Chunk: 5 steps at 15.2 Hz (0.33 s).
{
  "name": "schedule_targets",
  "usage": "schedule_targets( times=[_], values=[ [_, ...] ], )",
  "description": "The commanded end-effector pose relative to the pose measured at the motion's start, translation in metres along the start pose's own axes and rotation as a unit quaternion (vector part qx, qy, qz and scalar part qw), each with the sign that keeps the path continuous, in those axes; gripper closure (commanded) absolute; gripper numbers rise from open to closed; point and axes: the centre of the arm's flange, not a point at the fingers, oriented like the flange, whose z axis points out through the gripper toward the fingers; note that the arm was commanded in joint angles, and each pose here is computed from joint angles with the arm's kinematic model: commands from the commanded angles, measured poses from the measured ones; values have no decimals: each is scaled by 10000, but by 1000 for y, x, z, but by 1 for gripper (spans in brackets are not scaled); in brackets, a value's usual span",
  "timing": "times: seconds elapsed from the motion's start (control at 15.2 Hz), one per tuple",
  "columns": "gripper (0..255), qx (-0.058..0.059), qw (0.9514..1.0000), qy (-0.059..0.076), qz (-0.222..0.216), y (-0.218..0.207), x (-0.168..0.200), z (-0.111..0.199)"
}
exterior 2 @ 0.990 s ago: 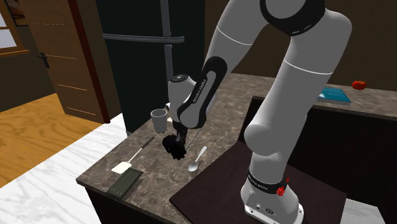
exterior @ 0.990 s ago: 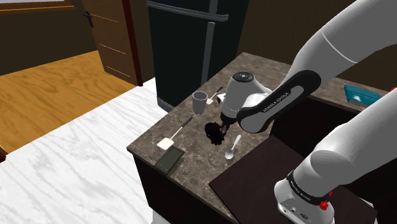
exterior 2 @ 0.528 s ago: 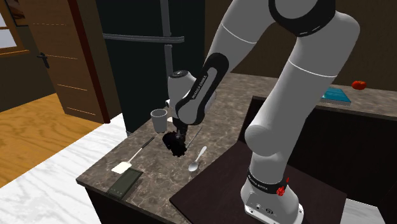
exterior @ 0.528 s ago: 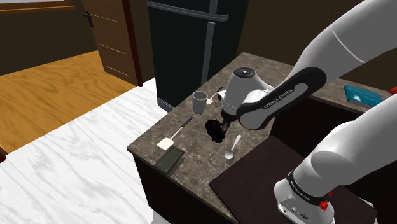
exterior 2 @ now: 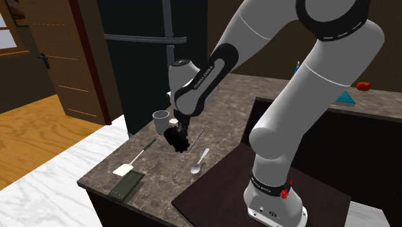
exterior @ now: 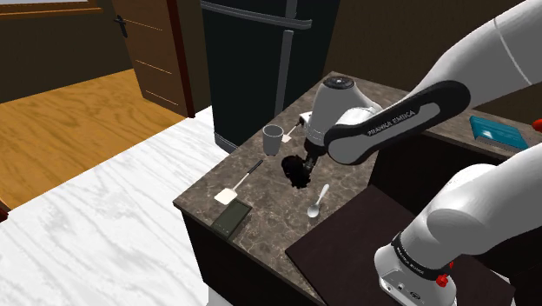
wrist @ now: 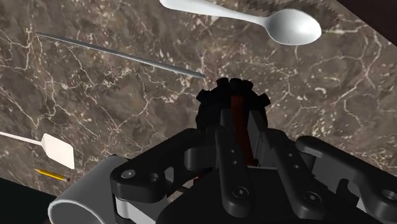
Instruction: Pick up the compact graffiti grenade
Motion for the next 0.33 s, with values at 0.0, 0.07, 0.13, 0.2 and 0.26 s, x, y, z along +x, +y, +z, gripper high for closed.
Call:
schedule_targets(
  times=[0.0, 0.07, 0.13, 0.2, 0.26],
  values=[
    [255, 2, 10000, 0, 0, 2, 0, -10],
    [255, 2, 10000, 0, 0, 3, 0, -15],
    [255, 2, 10000, 0, 0, 4, 0, -21],
    [255, 2, 10000, 0, 0, 4, 0, -21],
    [255, 2, 10000, 0, 0, 4, 0, -21]
  ],
)
